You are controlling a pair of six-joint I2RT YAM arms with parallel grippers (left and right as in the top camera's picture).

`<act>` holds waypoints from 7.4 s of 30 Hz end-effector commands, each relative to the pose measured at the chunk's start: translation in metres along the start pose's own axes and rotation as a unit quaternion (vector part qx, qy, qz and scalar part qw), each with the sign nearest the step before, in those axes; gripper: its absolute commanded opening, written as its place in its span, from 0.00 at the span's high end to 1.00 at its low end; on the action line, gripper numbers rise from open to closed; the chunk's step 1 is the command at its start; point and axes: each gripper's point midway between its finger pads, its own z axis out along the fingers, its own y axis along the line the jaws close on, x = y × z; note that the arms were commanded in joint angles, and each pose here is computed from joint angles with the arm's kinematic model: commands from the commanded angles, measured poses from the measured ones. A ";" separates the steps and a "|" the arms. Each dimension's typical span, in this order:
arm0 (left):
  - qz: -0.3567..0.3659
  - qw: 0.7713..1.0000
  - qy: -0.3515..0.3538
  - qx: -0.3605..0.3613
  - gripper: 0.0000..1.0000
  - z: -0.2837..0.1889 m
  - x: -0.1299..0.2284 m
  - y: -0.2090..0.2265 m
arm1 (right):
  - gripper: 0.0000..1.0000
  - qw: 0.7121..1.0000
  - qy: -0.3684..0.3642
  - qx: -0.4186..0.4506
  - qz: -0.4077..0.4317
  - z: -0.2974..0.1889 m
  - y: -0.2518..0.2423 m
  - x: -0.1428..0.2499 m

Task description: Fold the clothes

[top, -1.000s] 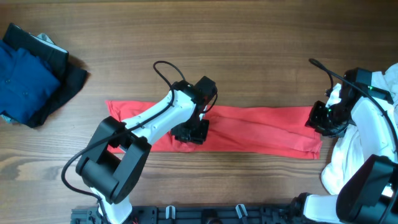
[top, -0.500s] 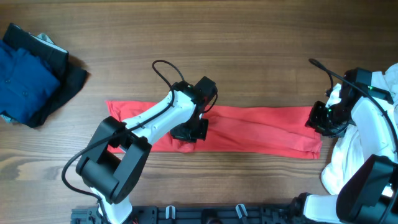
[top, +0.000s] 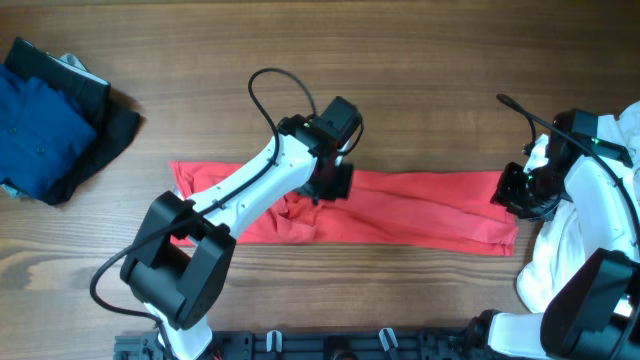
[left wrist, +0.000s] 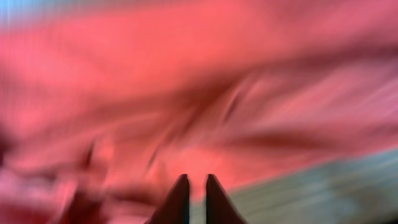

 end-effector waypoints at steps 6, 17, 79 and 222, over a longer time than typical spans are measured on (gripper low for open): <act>-0.003 0.995 0.086 -0.046 0.50 -0.010 0.053 0.010 | 0.67 1.000 0.003 0.005 -0.002 0.003 -0.001 0.001; -0.016 0.995 0.061 -0.072 0.57 0.016 0.052 0.022 | 0.67 1.000 0.009 0.006 -0.001 0.003 -0.002 0.004; -0.152 0.985 0.067 -0.037 0.48 -0.022 0.029 0.100 | 0.17 0.999 -0.028 0.041 -0.019 0.053 -0.023 0.009; -0.042 0.984 -0.139 0.099 0.94 0.028 -0.027 0.023 | 0.50 0.971 -0.126 -0.010 -0.204 -0.026 0.182 0.009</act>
